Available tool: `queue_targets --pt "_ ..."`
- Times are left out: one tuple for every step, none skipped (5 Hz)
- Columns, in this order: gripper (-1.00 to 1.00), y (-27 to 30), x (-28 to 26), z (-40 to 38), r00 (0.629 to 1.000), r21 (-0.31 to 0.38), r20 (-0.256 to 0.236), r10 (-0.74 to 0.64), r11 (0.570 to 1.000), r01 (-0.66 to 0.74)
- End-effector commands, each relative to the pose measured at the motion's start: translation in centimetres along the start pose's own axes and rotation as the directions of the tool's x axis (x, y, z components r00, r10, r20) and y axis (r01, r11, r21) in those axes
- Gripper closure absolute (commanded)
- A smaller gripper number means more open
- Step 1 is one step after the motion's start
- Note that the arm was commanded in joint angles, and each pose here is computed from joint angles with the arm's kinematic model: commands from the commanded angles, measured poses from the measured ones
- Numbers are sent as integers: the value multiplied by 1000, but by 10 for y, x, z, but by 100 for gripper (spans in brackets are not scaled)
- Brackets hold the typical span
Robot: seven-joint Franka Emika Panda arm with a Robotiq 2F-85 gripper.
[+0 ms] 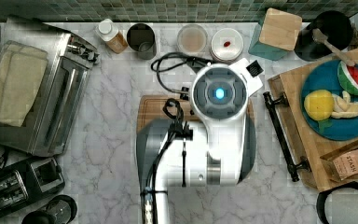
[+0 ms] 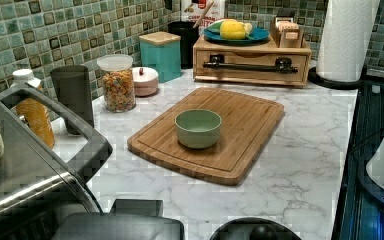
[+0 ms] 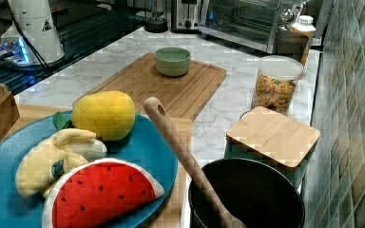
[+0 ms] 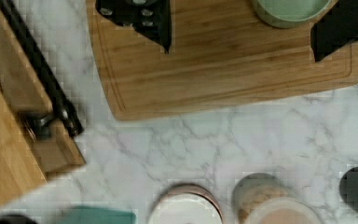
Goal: Open the drawer.
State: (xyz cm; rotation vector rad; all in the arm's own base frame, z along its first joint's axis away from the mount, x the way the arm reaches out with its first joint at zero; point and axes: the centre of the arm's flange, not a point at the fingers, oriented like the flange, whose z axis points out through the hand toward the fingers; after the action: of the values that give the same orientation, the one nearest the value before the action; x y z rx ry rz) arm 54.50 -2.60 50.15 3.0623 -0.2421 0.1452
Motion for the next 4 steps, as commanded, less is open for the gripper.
queue_targets --pt "-100 109 -42 38 969 3 -62 -238 971 238" --pt "-100 122 -45 57 952 -44 -67 -300 954 297" --pt "-100 130 -54 71 931 -76 -49 -361 931 357" --pt "-100 139 -59 82 908 -76 -24 -419 906 417"
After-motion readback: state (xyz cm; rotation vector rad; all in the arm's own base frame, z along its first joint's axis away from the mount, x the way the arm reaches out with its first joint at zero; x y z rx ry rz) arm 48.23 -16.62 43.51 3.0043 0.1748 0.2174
